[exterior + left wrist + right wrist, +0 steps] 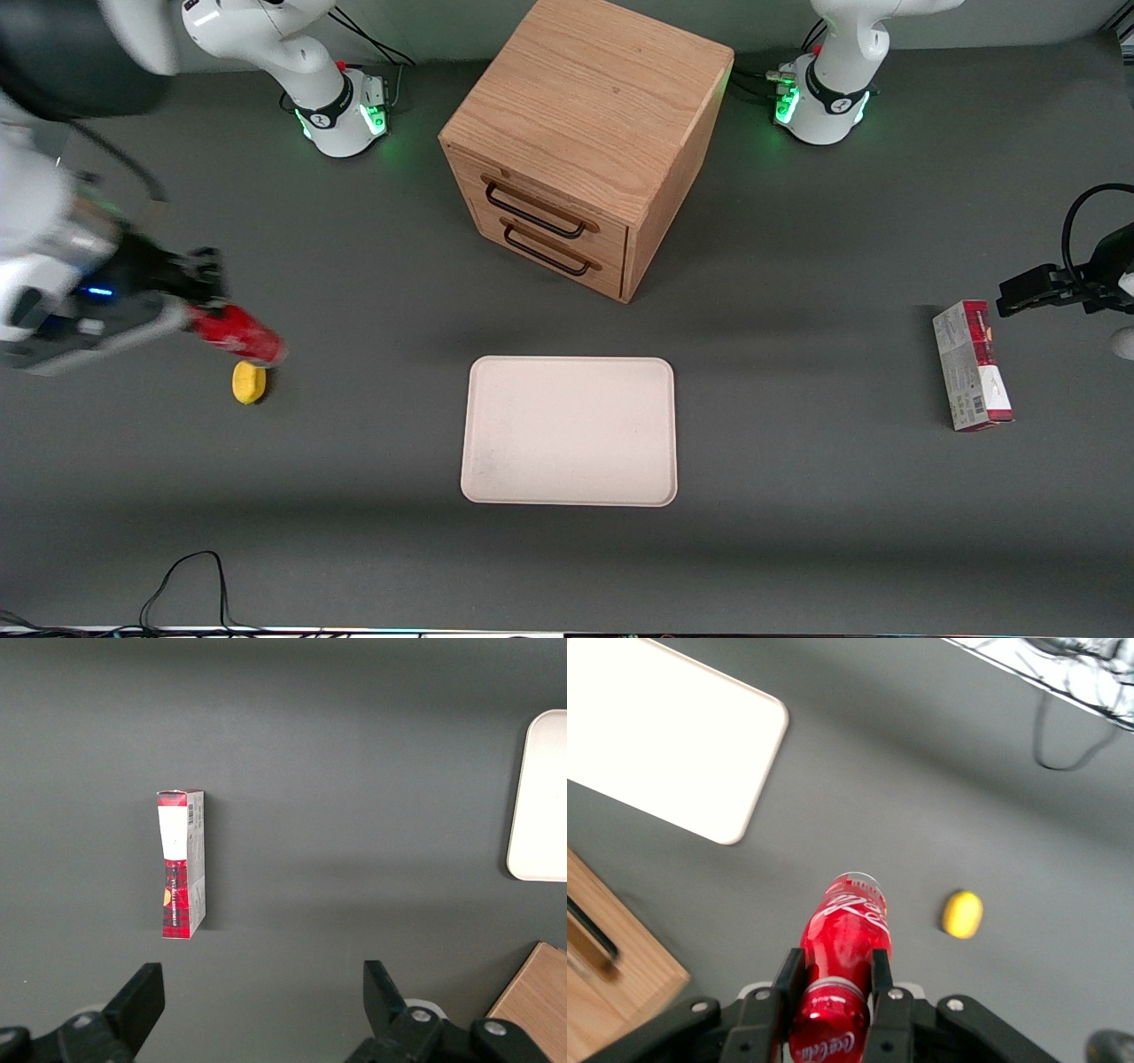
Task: Place coke bottle on tray
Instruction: 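Carry the held bottle over the cream tray with the right gripper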
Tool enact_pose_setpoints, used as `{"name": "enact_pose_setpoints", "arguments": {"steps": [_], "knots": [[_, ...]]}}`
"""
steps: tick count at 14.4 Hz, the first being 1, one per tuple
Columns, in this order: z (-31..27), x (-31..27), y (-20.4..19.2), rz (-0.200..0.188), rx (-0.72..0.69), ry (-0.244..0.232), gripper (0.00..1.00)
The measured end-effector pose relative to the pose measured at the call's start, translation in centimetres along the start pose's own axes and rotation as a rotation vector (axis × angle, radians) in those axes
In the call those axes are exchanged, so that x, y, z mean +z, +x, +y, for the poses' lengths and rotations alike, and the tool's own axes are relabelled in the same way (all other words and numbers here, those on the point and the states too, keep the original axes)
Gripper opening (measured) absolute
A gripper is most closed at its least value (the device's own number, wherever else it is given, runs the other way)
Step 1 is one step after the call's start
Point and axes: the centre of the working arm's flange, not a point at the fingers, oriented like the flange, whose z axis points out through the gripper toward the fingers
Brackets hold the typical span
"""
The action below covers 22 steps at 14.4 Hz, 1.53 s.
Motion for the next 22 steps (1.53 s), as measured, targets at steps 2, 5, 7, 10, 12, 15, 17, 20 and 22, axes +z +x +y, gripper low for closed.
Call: {"name": "enact_pose_setpoints", "arguments": {"steps": [2,5,7,10,12,15,17,20,22], "knots": [[-5.3,2.3,2.6,0.014,0.009,0.021,0.34],[-11.7,4.1,4.7,0.049,-0.027,0.050,0.34],[-15.6,4.6,5.2,0.076,-0.075,0.046,0.34],[-18.7,5.9,6.0,0.109,-0.106,0.041,0.34],[-18.4,8.4,7.5,0.118,-0.097,0.034,0.34],[-17.8,14.2,10.2,0.125,-0.081,0.019,0.34],[-18.1,18.8,11.9,0.131,-0.081,0.008,0.34],[-18.0,24.4,13.2,0.120,-0.079,-0.006,0.34],[-17.7,26.8,13.6,0.104,-0.075,-0.012,0.34]]}}
